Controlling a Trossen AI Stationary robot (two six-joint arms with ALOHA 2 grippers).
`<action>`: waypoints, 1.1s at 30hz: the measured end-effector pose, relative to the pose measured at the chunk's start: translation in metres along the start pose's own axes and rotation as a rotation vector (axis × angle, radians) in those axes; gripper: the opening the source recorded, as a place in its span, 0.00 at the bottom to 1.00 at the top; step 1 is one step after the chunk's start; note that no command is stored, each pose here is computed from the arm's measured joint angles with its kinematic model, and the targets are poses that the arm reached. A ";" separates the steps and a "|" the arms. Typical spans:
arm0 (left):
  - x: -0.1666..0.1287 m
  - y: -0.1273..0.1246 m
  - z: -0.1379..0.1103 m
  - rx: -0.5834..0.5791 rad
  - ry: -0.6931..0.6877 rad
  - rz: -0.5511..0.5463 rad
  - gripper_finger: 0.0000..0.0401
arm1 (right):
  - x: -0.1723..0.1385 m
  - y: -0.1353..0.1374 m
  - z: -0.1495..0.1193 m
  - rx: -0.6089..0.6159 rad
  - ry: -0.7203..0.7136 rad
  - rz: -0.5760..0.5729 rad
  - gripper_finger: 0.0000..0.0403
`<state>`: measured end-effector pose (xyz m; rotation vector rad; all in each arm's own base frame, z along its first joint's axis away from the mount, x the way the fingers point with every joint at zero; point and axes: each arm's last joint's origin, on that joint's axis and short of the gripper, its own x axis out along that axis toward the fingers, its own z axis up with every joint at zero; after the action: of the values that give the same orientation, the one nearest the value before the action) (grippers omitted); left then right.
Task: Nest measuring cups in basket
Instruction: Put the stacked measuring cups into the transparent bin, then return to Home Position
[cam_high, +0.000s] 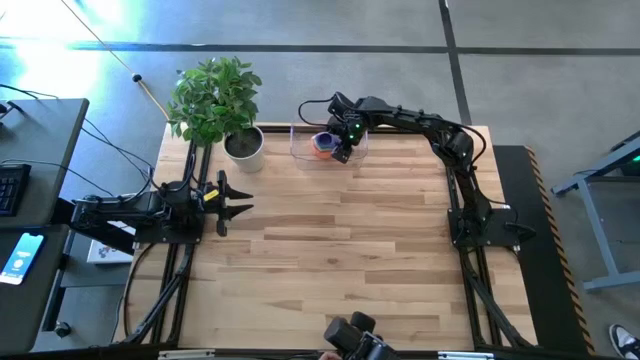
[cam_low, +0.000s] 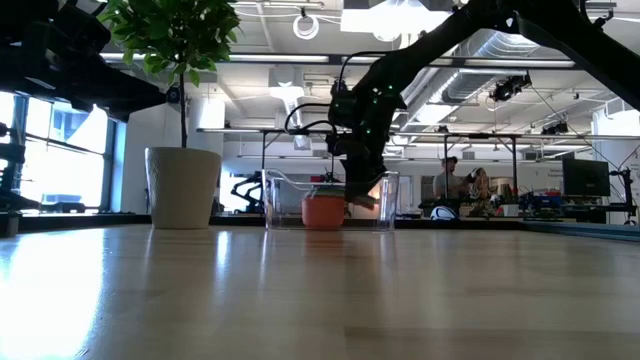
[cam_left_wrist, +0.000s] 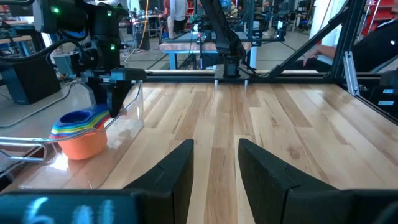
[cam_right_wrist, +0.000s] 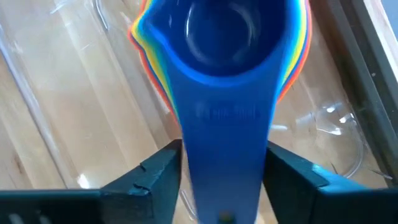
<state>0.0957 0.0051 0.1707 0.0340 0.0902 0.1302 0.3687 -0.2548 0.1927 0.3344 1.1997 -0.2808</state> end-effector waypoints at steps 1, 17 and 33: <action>0.000 0.000 0.000 0.000 0.000 0.000 0.29 | 0.000 0.000 0.000 0.000 0.000 0.000 0.49; 0.000 0.000 0.000 0.000 0.000 0.001 0.29 | -0.028 0.014 0.002 -0.008 -0.053 0.078 0.64; 0.000 0.000 0.000 0.000 0.000 0.001 0.29 | -0.139 0.060 -0.006 -0.066 -0.286 -0.002 0.64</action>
<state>0.0957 0.0051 0.1707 0.0341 0.0903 0.1311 0.3400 -0.1923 0.3280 0.2267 0.9250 -0.2794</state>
